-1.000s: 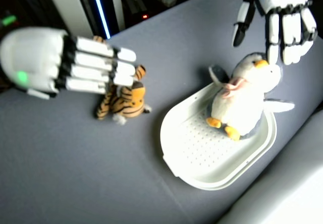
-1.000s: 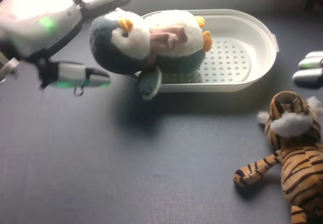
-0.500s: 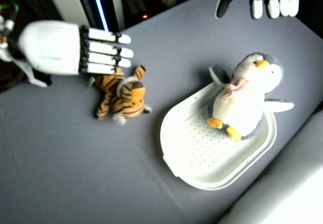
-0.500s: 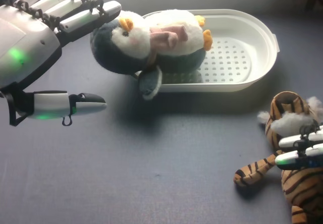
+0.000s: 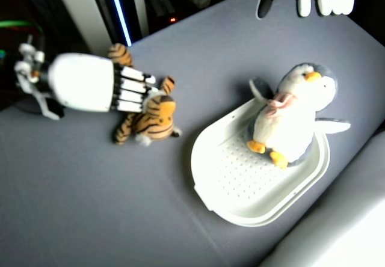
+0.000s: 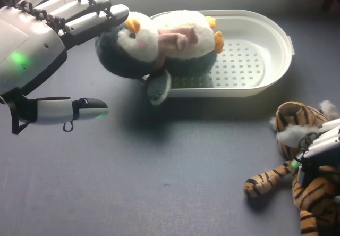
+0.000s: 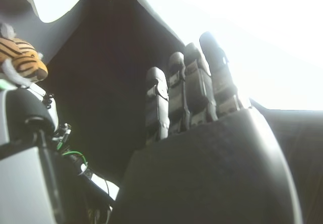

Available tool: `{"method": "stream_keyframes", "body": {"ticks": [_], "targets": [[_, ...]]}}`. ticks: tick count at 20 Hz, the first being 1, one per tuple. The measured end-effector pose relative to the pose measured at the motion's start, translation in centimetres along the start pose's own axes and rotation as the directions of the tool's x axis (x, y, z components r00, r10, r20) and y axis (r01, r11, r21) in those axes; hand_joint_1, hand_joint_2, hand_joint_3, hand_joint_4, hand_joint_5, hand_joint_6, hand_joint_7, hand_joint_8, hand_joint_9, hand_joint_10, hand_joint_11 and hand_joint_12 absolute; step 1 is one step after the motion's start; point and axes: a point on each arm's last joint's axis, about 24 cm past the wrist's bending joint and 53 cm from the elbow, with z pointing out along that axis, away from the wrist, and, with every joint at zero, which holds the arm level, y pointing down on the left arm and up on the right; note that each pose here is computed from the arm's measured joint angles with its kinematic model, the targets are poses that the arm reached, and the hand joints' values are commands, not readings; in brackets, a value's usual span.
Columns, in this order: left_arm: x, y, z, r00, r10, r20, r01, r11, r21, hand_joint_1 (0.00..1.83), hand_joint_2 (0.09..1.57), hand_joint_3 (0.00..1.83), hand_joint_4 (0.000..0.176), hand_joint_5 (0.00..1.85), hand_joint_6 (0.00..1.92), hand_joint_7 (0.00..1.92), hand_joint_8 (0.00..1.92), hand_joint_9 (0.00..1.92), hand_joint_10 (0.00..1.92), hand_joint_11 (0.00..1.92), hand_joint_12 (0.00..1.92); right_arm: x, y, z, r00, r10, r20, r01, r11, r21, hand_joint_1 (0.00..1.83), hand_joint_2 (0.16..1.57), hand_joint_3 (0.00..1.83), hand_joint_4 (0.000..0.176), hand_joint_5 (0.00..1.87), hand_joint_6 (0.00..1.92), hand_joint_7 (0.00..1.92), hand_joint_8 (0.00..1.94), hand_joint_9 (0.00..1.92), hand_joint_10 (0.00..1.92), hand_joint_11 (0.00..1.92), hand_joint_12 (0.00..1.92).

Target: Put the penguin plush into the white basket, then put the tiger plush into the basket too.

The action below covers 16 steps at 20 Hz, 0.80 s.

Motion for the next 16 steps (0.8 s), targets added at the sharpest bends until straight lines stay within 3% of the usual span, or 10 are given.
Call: {"method": "stream_keyframes", "body": {"ticks": [1,2,3,5,7,8,11,14,15,16], "targets": [[0.0,0.0,0.0,1.0,-0.005,0.001,0.005,1.0,0.001,0.75,0.93,0.0,0.076,0.29,0.0,0.26,0.0,0.21,0.0,0.0,0.6,-0.2,-0.1,0.1,1.0,0.005,0.009,-0.005,1.0,0.001,1.31,1.22,0.0,0.0,0.89,1.12,0.64,1.45,0.72,1.4,0.58,1.42],[0.0,-0.1,0.0,1.0,-0.008,0.0,0.008,1.0,0.005,0.74,0.93,0.0,0.079,0.29,0.0,0.25,0.0,0.2,0.0,0.0,0.56,-0.6,-0.1,0.1,1.0,0.017,0.026,-0.017,1.0,0.002,1.33,1.23,0.0,0.0,0.87,1.16,0.62,1.46,0.68,1.55,0.64,1.5],[0.1,0.0,-0.2,0.9999,-0.012,-0.002,0.012,0.9999,0.004,0.72,0.92,0.0,0.087,0.3,0.0,0.27,0.0,0.23,0.01,0.0,0.64,-1.2,0.0,0.1,0.998,0.025,0.05,-0.025,1.0,-0.003,1.33,1.23,0.0,0.0,0.75,1.41,0.67,1.33,0.75,1.48,0.69,1.47],[0.3,0.0,-0.3,0.9999,-0.016,-0.007,0.016,0.9999,0.002,0.72,0.92,0.0,0.088,0.3,0.0,0.28,0.0,0.24,0.01,0.0,0.66,-2.5,0.3,-0.2,0.995,0.027,0.098,-0.026,1.0,-0.016,1.33,1.24,0.0,0.0,0.74,1.47,0.65,1.3,0.73,1.52,0.7,1.48],[0.1,0.0,-0.3,0.9998,-0.019,0.0,0.019,0.9998,0.002,0.72,0.92,0.0,0.092,0.31,0.0,0.28,0.0,0.24,0.01,0.0,0.67,-4.4,1.3,-1.1,0.988,0.007,0.155,-0.002,1.0,-0.031,1.21,1.23,0.0,0.0,0.8,1.43,0.71,1.23,0.68,1.2,0.66,1.42],[0.0,0.1,-0.3,0.9998,-0.021,0.004,0.021,0.9998,0.0,0.72,0.92,0.0,0.088,0.31,0.0,0.29,0.0,0.25,0.01,0.0,0.7,-6.2,2.8,-1.6,0.976,-0.011,0.218,0.028,0.997,-0.076,1.31,1.21,0.0,0.0,0.85,1.31,0.7,1.25,0.73,1.37,0.64,1.31],[0.3,0.0,-0.4,0.9997,-0.024,-0.004,0.024,0.9997,0.001,0.75,0.93,0.0,0.091,0.31,0.0,0.28,0.0,0.25,0.0,0.0,0.71,-11.2,6.3,-2.5,0.917,-0.014,0.398,0.101,0.975,-0.199,1.32,1.18,0.0,0.0,0.94,1.14,0.79,1.23,0.69,1.37,0.48,1.4],[0.3,0.1,-0.4,0.9996,-0.027,0.0,0.027,0.9996,-0.003,0.79,0.91,0.0,0.078,0.34,0.01,0.31,0.01,0.28,0.01,0.0,0.73,-14.6,8.5,-1.6,0.859,-0.014,0.511,0.17,0.95,-0.261,1.34,1.21,0.0,0.0,0.94,1.17,0.69,1.53,0.66,1.3,0.49,1.31],[0.2,0.1,-0.4,0.9996,-0.027,0.001,0.027,0.9996,-0.003,0.8,0.91,0.0,0.071,0.35,0.0,0.31,0.0,0.29,0.01,0.0,0.78,-15.7,9.8,-0.8,0.839,-0.019,0.544,0.209,0.934,-0.289,1.37,1.13,0.01,0.0,0.96,1.07,0.78,1.35,0.96,1.01,0.81,1.31],[0.3,0.1,-0.4,0.9996,-0.028,0.0,0.028,0.9996,-0.004,0.8,0.91,0.0,0.071,0.35,0.0,0.31,0.0,0.29,0.01,0.0,0.78,-16.5,10.3,-0.1,0.828,-0.029,0.56,0.231,0.928,-0.294,1.37,1.13,0.01,0.0,0.96,1.07,0.78,1.35,0.96,1.01,0.81,1.31]]}}
